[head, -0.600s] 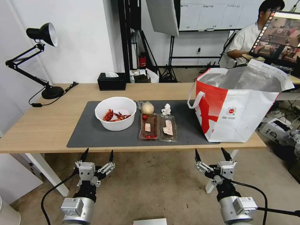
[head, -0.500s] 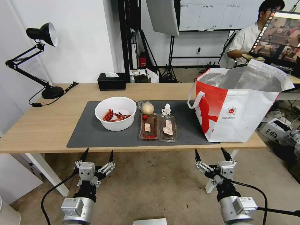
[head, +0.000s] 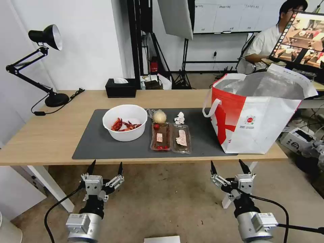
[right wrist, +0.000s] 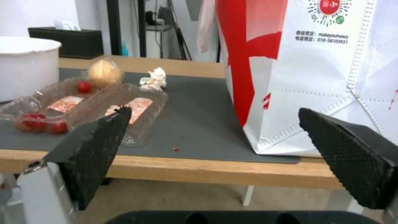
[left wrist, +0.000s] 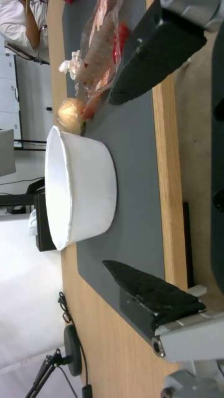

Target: Pick up the trash from the table and place it into the takeout bag.

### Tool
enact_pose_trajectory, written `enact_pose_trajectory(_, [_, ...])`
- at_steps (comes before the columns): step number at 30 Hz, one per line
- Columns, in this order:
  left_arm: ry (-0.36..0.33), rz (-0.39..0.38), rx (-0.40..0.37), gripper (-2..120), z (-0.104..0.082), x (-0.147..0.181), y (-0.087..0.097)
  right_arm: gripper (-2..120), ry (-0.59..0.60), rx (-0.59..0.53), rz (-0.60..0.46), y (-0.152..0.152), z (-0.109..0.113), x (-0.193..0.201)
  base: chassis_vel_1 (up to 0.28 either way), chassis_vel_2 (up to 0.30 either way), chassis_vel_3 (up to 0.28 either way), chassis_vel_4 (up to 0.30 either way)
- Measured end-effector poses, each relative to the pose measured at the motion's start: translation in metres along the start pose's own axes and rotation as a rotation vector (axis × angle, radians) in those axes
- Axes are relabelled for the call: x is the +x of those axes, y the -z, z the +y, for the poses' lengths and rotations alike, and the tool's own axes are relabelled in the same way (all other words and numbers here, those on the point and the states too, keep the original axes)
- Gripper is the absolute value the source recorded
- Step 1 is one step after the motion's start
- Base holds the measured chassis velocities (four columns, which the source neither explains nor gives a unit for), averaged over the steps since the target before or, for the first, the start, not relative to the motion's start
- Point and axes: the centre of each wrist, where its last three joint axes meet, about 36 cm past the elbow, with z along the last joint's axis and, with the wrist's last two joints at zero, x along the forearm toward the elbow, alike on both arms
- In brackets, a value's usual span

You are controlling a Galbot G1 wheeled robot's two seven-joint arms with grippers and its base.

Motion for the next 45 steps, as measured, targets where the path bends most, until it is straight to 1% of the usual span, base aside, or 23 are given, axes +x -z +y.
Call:
enact_pose_trajectory(1, [-0.001, 0.014, 0.019, 100, 0.0, -0.004, 0.002, 100, 0.004, -0.001, 0.019, 0.001, -0.005, -0.002, 0.0, 0.0, 0.0, 0.0])
enact_pose_trajectory(2, [-0.001, 0.014, 0.019, 100, 0.0, -0.004, 0.002, 100, 0.004, -0.001, 0.019, 0.001, -0.005, -0.002, 0.0, 0.0, 0.0, 0.0])
enact_pose_trajectory(3, [-0.003, 0.034, 0.047, 100, -0.001, -0.011, 0.004, 100, 0.008, -0.002, 0.052, 0.003, -0.014, -0.005, 0.0, 0.0, 0.0, 0.0])
enact_pose_trajectory(4, [-0.003, 0.034, 0.047, 100, -0.001, -0.011, 0.004, 100, 0.008, -0.002, 0.052, 0.003, -0.014, -0.005, 0.0, 0.0, 0.0, 0.0])
enact_pose_trajectory(6, [-0.016, 0.083, 0.102, 100, -0.002, -0.024, 0.01, 100, 0.02, -0.006, 0.112, 0.009, -0.032, -0.013, 0.0, 0.0, 0.0, 0.0])
enact_pose_trajectory(7, [-0.016, 0.083, 0.102, 100, -0.002, -0.024, 0.01, 100, 0.02, -0.006, 0.112, 0.009, -0.032, -0.013, 0.0, 0.0, 0.0, 0.0])
enact_pose_trajectory(8, [-0.027, 0.115, 0.135, 100, -0.002, -0.033, 0.014, 100, 0.031, -0.009, 0.155, 0.015, -0.043, -0.018, 0.0, 0.0, 0.0, 0.0])
enact_pose_trajectory(9, [-0.035, 0.133, 0.152, 100, -0.003, -0.038, 0.016, 100, 0.035, -0.01, 0.174, 0.018, -0.049, -0.02, 0.0, 0.0, 0.0, 0.0])
enact_pose_trajectory(10, [-0.035, 0.133, 0.152, 100, -0.003, -0.038, 0.016, 100, 0.035, -0.01, 0.174, 0.018, -0.049, -0.02, 0.0, 0.0, 0.0, 0.0])
enact_pose_trajectory(11, [-0.046, 0.147, 0.171, 100, -0.003, -0.042, 0.018, 100, 0.041, -0.011, 0.194, 0.021, -0.055, -0.023, 0.0, 0.0, 0.0, 0.0])
enact_pose_trajectory(12, [-0.076, 0.148, 0.204, 100, -0.005, -0.05, 0.023, 100, 0.049, -0.013, 0.226, 0.026, -0.063, -0.027, 0.0, 0.0, 0.0, 0.0])
enact_pose_trajectory(13, [-0.085, 0.146, 0.214, 100, -0.006, -0.052, 0.024, 100, 0.056, -0.017, 0.237, 0.03, -0.068, -0.029, 0.0, 0.0, 0.0, 0.0])
enact_pose_trajectory(18, [-0.095, 0.139, 0.225, 100, -0.006, -0.054, 0.025, 100, 0.081, -0.043, 0.231, 0.034, -0.071, -0.031, 0.0, 0.0, 0.0, 0.0])
enact_pose_trajectory(24, [-0.106, 0.119, 0.229, 100, -0.006, -0.051, 0.025, 100, 0.125, -0.085, 0.191, 0.03, -0.067, -0.032, 0.0, 0.0, 0.0, 0.0])
enact_pose_trajectory(33, [-0.111, 0.11, 0.242, 100, -0.006, -0.049, 0.029, 100, 0.134, -0.098, 0.178, 0.027, -0.065, -0.033, 0.0, 0.0, 0.0, 0.0])
enact_pose_trajectory(34, [-0.112, 0.11, 0.241, 100, -0.005, -0.049, 0.029, 100, 0.145, -0.159, 0.176, 0.028, -0.064, -0.033, 0.0, 0.0, 0.0, 0.0])
enact_pose_trajectory(35, [-0.112, 0.11, 0.241, 100, -0.005, -0.049, 0.029, 100, 0.145, -0.159, 0.176, 0.028, -0.064, -0.033, 0.0, 0.0, 0.0, 0.0])
enact_pose_trajectory(37, [-0.112, 0.094, 0.236, 100, -0.002, -0.05, 0.027, 100, 0.173, -0.37, 0.16, 0.035, -0.061, -0.035, 0.0, 0.0, 0.0, 0.0])
enact_pose_trajectory(38, [-0.112, 0.094, 0.236, 100, -0.002, -0.05, 0.027, 100, 0.173, -0.37, 0.16, 0.035, -0.061, -0.035, 0.0, 0.0, 0.0, 0.0])
enact_pose_trajectory(40, [-0.107, 0.069, 0.222, 100, 0.002, -0.052, 0.024, 100, 0.19, -0.592, 0.14, 0.041, -0.059, -0.041, 0.0, 0.0, 0.0, 0.0])
enact_pose_trajectory(41, [-0.107, 0.069, 0.222, 100, 0.002, -0.052, 0.024, 100, 0.19, -0.592, 0.14, 0.041, -0.059, -0.041, 0.0, 0.0, 0.0, 0.0])
enact_pose_trajectory(44, [-0.1, 0.046, 0.205, 100, 0.007, -0.053, 0.02, 100, 0.199, -0.804, 0.127, 0.048, -0.05, -0.052, 0.0, 0.0, 0.0, 0.0])
enact_pose_trajectory(45, [-0.1, 0.046, 0.205, 100, 0.007, -0.053, 0.02, 100, 0.199, -0.804, 0.127, 0.048, -0.05, -0.052, 0.0, 0.0, 0.0, 0.0])
